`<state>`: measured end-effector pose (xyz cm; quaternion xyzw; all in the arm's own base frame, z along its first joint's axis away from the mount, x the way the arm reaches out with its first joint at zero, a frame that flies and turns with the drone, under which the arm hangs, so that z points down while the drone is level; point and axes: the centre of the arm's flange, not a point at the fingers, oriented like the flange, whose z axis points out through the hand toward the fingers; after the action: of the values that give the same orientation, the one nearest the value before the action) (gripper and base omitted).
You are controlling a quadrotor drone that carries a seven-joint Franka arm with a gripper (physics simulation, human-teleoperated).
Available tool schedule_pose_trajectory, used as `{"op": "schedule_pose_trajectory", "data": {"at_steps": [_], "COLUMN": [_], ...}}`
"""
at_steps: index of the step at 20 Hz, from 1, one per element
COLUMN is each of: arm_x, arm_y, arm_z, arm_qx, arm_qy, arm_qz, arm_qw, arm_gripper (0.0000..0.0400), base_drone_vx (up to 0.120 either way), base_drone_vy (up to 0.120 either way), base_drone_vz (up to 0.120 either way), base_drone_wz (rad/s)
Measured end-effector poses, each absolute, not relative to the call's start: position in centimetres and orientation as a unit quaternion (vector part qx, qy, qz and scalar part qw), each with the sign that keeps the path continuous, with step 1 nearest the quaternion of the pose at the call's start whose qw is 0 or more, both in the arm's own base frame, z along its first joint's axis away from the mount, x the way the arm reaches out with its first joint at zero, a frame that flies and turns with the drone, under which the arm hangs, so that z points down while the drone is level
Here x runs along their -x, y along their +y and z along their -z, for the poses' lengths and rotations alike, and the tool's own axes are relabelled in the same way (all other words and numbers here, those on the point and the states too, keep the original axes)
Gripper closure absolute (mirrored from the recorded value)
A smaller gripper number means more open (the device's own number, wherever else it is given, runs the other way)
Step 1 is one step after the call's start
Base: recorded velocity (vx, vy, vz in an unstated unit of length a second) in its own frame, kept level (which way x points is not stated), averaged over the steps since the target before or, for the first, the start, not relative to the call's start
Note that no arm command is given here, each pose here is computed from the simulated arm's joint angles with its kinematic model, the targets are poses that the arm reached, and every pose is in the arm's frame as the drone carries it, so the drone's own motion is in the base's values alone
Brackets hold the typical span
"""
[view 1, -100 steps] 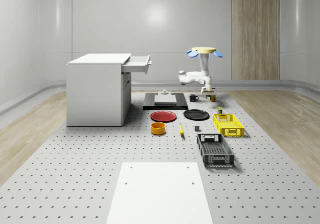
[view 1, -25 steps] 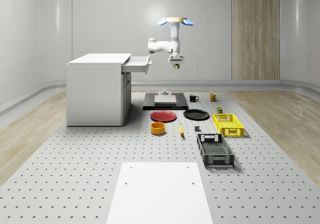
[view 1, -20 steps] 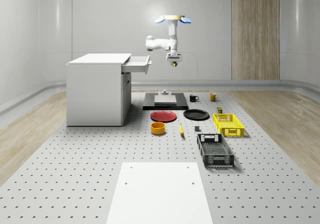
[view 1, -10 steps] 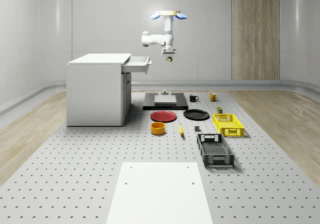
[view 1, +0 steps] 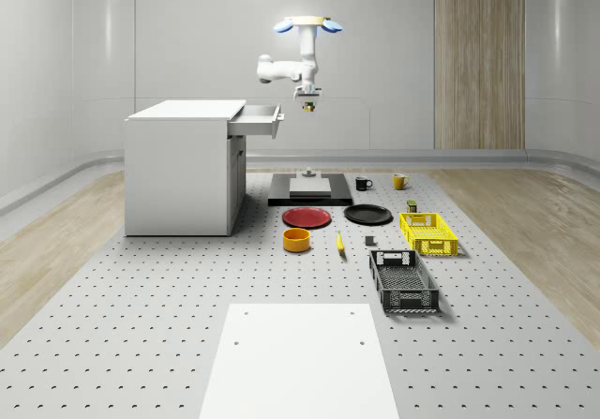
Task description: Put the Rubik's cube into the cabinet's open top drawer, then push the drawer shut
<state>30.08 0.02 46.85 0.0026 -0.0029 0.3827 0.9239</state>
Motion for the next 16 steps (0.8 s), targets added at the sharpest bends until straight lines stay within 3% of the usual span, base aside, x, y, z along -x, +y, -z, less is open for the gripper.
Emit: {"op": "schedule_pose_trajectory", "data": {"at_steps": [14, 16], "arm_x": [-30.08, -30.08], "arm_y": [0.02, 0.02], "arm_z": [-46.85, -46.85], "arm_qx": [-0.003, -0.003], "arm_qy": [-0.003, -0.003], "arm_qz": [-0.383, -0.383], "arm_qw": [0.924, 0.924], "arm_gripper": [0.0079, 0.0079], "base_drone_vx": [0.0, 0.0], "base_drone_vy": [-0.12, -0.12], "base_drone_vz": [0.0, 0.1], "base_drone_wz": [0.0, 0.0]}}
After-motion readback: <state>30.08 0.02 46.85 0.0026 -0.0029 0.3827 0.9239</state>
